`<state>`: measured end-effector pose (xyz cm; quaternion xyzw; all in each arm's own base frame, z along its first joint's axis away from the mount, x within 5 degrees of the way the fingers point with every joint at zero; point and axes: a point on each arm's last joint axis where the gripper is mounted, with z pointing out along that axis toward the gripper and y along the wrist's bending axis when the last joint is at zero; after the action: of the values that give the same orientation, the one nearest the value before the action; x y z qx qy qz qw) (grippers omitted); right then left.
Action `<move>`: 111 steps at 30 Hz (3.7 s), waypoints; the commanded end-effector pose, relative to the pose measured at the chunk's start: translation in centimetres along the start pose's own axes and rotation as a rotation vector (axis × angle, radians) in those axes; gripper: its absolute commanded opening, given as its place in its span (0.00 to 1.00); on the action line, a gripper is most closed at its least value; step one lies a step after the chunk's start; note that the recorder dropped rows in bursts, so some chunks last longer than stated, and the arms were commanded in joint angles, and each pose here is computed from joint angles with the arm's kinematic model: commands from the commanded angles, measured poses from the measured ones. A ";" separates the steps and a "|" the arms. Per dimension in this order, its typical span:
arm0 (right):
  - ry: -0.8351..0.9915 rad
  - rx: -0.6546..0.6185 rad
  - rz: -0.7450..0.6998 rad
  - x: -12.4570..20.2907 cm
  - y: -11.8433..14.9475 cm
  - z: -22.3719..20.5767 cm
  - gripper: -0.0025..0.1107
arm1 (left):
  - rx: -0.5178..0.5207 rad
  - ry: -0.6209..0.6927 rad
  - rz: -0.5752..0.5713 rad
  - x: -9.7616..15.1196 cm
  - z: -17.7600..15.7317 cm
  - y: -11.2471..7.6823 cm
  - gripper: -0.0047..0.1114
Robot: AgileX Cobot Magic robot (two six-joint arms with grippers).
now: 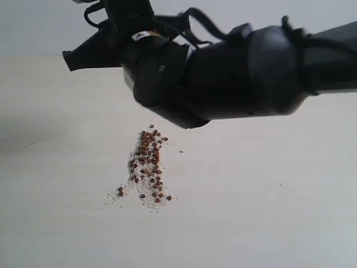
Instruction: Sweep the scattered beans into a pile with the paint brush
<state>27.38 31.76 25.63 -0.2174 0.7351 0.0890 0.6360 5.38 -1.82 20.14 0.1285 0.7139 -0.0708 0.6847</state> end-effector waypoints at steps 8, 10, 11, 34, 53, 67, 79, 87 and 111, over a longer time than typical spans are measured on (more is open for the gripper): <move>0.044 -0.245 -0.496 4.0 -6.6 2.8 0.02 | 0.002 -0.006 -0.002 0.0 0.0 0.0 0.04; 0.005 -0.275 -0.479 4.7 -7.0 3.5 0.02 | 0.002 -0.006 -0.002 0.0 0.0 0.0 0.04; -0.028 -0.310 -0.493 5.0 -7.1 3.8 0.02 | 0.002 -0.006 -0.002 0.0 0.0 0.0 0.04; -0.142 -0.881 -0.411 13.4 -9.0 8.6 0.02 | 0.002 -0.006 -0.002 0.0 0.0 0.0 0.04; 0.043 -1.149 -0.127 13.9 -7.7 7.0 0.02 | 0.002 -0.006 -0.002 0.0 0.0 0.0 0.04; -0.045 -0.937 -0.196 8.1 -9.5 7.0 0.02 | 0.002 -0.006 -0.002 0.0 0.0 0.0 0.04; 0.341 -0.355 -0.137 11.1 -13.8 8.2 0.02 | 0.002 -0.006 -0.002 0.0 0.0 0.0 0.04; 0.494 -0.176 0.195 15.2 -13.8 5.5 0.02 | 0.002 -0.006 -0.002 0.0 0.0 0.0 0.04; 0.217 -0.109 0.128 5.7 -10.0 0.8 0.02 | 0.002 -0.006 -0.002 0.0 0.0 0.0 0.04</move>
<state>32.27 22.55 18.11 -0.2166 0.8281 0.1421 0.4972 5.38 -1.82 20.14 0.1285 0.7139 -0.0708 0.6847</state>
